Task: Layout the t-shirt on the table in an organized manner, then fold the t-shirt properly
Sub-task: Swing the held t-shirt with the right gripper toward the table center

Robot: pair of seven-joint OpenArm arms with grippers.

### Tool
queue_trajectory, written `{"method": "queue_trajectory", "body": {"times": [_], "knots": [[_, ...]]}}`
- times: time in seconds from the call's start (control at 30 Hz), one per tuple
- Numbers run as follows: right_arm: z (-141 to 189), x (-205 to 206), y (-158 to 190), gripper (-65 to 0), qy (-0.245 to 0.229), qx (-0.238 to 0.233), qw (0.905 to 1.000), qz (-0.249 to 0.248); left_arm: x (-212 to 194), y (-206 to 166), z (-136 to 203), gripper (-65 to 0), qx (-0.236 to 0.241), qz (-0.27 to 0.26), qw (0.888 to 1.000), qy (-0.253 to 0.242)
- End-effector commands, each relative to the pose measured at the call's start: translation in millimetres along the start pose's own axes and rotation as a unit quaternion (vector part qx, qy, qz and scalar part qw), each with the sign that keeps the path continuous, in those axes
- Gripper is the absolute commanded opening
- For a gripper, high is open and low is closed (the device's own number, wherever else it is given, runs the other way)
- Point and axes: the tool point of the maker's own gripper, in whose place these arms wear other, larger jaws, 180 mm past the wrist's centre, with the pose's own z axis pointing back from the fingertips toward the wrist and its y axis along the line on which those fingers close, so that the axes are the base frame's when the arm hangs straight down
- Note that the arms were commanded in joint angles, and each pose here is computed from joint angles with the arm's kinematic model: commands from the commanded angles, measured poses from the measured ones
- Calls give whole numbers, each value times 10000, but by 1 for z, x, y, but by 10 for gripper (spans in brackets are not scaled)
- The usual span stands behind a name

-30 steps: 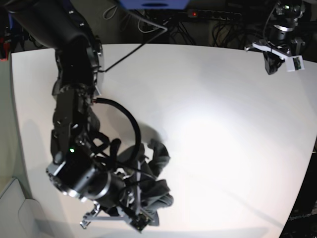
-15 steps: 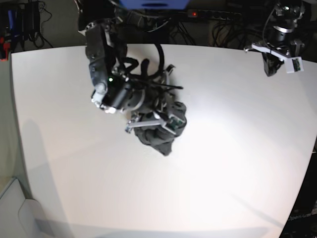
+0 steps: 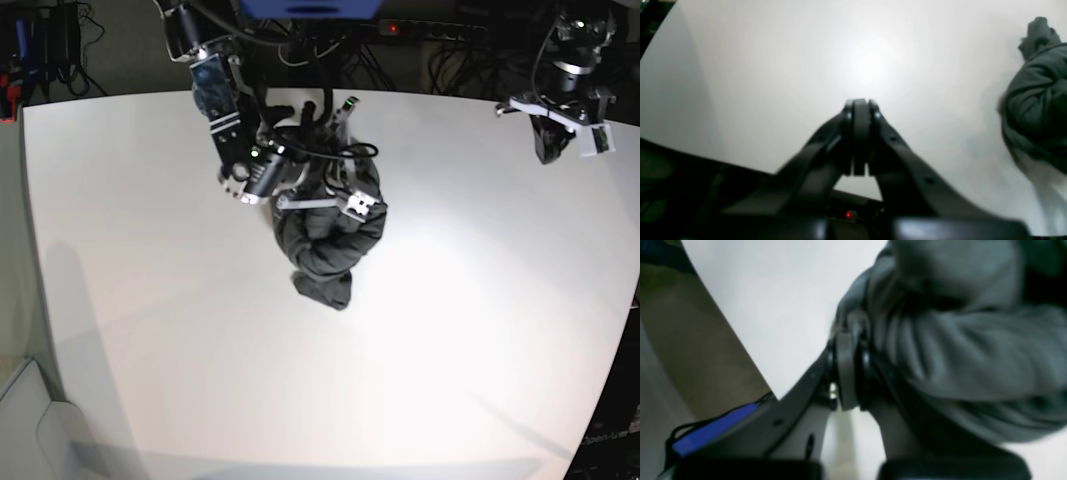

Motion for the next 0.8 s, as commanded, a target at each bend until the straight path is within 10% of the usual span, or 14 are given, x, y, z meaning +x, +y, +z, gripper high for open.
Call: {"method": "queue_trajectory", "body": {"times": [0.0, 0.47, 0.77], "knots": [[4, 12, -4, -650, -238, -57, 9997, 49, 11, -1, 2, -648, -27, -48, 9998, -199], [8, 5, -13, -650, -235, -169, 9995, 97, 23, -4, -5, -648, -63, -22, 9993, -364], [76, 69, -53, -650, -874, -1178, 9864, 738, 24, -4, -5, -648, -73, -19, 9992, -383]]}}
